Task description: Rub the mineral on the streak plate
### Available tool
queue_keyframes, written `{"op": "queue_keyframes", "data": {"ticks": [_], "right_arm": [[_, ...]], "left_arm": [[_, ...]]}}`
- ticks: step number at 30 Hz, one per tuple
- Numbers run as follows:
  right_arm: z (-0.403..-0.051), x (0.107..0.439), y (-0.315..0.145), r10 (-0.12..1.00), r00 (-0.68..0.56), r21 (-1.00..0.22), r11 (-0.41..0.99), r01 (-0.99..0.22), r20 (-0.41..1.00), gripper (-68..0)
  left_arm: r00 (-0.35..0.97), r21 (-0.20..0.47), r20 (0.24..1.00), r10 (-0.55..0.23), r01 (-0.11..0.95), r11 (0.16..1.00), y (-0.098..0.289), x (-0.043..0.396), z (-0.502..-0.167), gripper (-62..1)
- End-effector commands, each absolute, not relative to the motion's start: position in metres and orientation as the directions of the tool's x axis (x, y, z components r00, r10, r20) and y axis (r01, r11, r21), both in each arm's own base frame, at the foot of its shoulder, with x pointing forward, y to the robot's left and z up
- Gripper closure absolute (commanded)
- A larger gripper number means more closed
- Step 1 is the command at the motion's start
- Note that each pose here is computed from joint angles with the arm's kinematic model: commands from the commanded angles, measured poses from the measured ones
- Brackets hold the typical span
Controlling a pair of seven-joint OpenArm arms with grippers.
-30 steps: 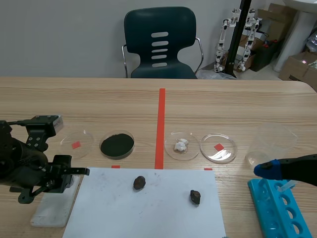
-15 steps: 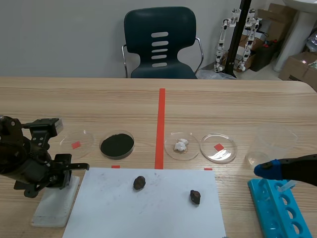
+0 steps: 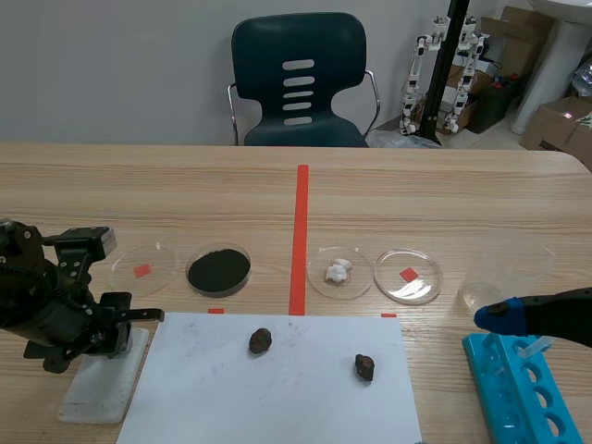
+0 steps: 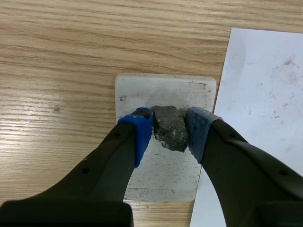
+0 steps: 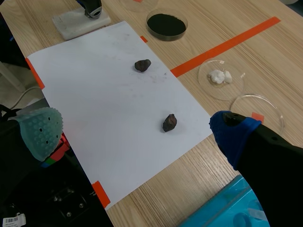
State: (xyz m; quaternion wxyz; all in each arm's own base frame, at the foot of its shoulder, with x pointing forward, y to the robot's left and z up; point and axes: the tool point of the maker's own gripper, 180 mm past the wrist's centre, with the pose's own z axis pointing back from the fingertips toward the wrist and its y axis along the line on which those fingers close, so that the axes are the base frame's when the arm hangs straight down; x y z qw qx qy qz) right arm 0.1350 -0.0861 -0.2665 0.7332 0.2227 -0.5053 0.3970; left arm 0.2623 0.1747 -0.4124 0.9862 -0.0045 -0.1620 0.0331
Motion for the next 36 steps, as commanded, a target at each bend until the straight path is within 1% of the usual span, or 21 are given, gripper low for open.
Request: {"op": "queue_keyframes", "data": {"ticks": [1, 5, 10, 14, 16, 20, 24, 28, 33, 34, 36], "right_arm": [[-0.263, 0.136, -0.085, 0.347, 0.164, -0.074, 0.581, -0.811, 0.924, -67.9], [-0.263, 0.136, -0.085, 0.347, 0.164, -0.074, 0.581, -0.811, 0.924, -67.9], [-0.263, 0.136, -0.085, 0.347, 0.164, -0.074, 0.581, -0.811, 0.924, -67.9], [-0.263, 0.136, -0.085, 0.347, 0.164, -0.074, 0.581, -0.811, 0.924, -67.9], [-0.263, 0.136, -0.085, 0.347, 0.164, -0.074, 0.581, -0.811, 0.924, -67.9], [-0.263, 0.136, -0.085, 0.347, 0.164, -0.074, 0.581, -0.811, 0.924, -67.9], [-0.263, 0.136, -0.085, 0.347, 0.164, -0.074, 0.581, -0.811, 0.924, -67.9], [-0.263, 0.136, -0.085, 0.347, 0.164, -0.074, 0.581, -0.811, 0.924, -67.9], [-0.263, 0.136, -0.085, 0.346, 0.164, -0.074, 0.581, -0.811, 0.924, -67.9], [-0.263, 0.136, -0.085, 0.346, 0.164, -0.074, 0.581, -0.811, 0.924, -67.9], [-0.263, 0.136, -0.085, 0.346, 0.164, -0.074, 0.581, -0.811, 0.924, -67.9]], "left_arm": [[0.939, -0.021, 0.339, 0.066, -0.063, 0.998, 0.175, 0.27, -0.407, -14.1], [0.939, -0.03, 0.336, 0.069, -0.063, 0.998, 0.174, 0.269, -0.407, -14.1], [0.943, -0.118, 0.326, 0.062, -0.025, 0.993, 0.156, 0.268, -0.407, -14.1], [0.945, -0.14, 0.322, 0.064, -0.019, 0.99, 0.152, 0.268, -0.407, -14.1], [0.944, -0.126, 0.325, 0.058, -0.018, 0.992, 0.154, 0.268, -0.407, -14.1], [0.944, -0.061, 0.328, 0.037, -0.019, 0.998, 0.166, 0.268, -0.408, -14.1], [0.952, 0.035, 0.304, 0.023, -0.035, 0.999, 0.181, 0.263, -0.41, -14.1], [0.955, 0.103, 0.296, -0.013, -0.018, 0.995, 0.187, 0.261, -0.411, -14.1], [0.953, 0.1, 0.3, -0.029, -0.001, 0.995, 0.182, 0.264, -0.41, -14.1], [0.954, 0.086, 0.3, -0.024, -0.002, 0.996, 0.179, 0.264, -0.41, -14.1], [0.954, 0.033, 0.3, -0.002, -0.008, 0.999, 0.17, 0.264, -0.411, -14.1]]}}
